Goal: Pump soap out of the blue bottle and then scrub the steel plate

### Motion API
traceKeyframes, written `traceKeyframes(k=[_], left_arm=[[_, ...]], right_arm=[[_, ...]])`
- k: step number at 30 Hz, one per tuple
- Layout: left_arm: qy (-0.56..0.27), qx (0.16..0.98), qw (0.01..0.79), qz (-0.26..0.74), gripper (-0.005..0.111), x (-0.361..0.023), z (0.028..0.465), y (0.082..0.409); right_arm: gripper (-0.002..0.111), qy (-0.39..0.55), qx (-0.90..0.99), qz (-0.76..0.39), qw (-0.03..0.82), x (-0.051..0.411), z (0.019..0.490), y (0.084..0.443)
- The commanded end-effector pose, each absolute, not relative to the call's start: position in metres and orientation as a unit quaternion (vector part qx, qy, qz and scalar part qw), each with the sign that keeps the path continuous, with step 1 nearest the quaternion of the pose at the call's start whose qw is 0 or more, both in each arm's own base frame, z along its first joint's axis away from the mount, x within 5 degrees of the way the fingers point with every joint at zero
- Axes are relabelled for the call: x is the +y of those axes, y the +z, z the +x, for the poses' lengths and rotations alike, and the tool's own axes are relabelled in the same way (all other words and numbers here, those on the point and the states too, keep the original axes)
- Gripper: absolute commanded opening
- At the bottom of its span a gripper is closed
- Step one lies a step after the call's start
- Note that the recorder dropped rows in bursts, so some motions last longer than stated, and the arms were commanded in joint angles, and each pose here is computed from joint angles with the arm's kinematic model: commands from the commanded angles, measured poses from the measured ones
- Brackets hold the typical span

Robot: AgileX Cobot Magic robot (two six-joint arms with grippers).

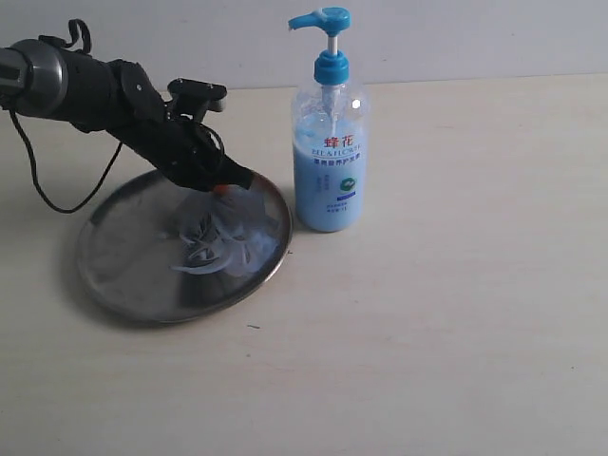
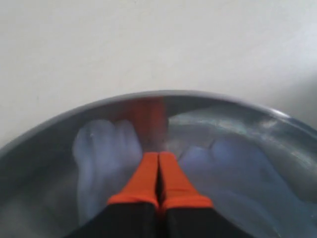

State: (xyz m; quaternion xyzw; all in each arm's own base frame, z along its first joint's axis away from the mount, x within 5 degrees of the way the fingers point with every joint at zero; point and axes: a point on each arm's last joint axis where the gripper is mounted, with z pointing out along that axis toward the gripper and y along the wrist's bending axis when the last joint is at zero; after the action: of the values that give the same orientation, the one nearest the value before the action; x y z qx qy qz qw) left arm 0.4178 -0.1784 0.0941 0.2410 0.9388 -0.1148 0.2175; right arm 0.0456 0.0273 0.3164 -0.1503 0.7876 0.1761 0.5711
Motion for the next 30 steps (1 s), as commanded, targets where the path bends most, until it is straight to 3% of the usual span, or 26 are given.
traceKeyframes(k=[1, 17, 30], left_arm=[[-0.110, 0.948, 0.171, 0.246, 0.000, -0.172, 0.410, 0.074], [-0.131, 0.932, 0.122, 0.314, 0.000, -0.217, 0.380, 0.073], [-0.117, 0.927, 0.122, 0.336, 0.000, -0.213, 0.381, 0.072]], right_arm=[[0.000, 0.176, 0.787, -0.152, 0.572, 0.027, 0.045, 0.316], [0.000, 0.176, 0.787, -0.152, 0.572, 0.027, 0.045, 0.316], [0.000, 0.176, 0.787, -0.152, 0.572, 0.027, 0.045, 0.316]])
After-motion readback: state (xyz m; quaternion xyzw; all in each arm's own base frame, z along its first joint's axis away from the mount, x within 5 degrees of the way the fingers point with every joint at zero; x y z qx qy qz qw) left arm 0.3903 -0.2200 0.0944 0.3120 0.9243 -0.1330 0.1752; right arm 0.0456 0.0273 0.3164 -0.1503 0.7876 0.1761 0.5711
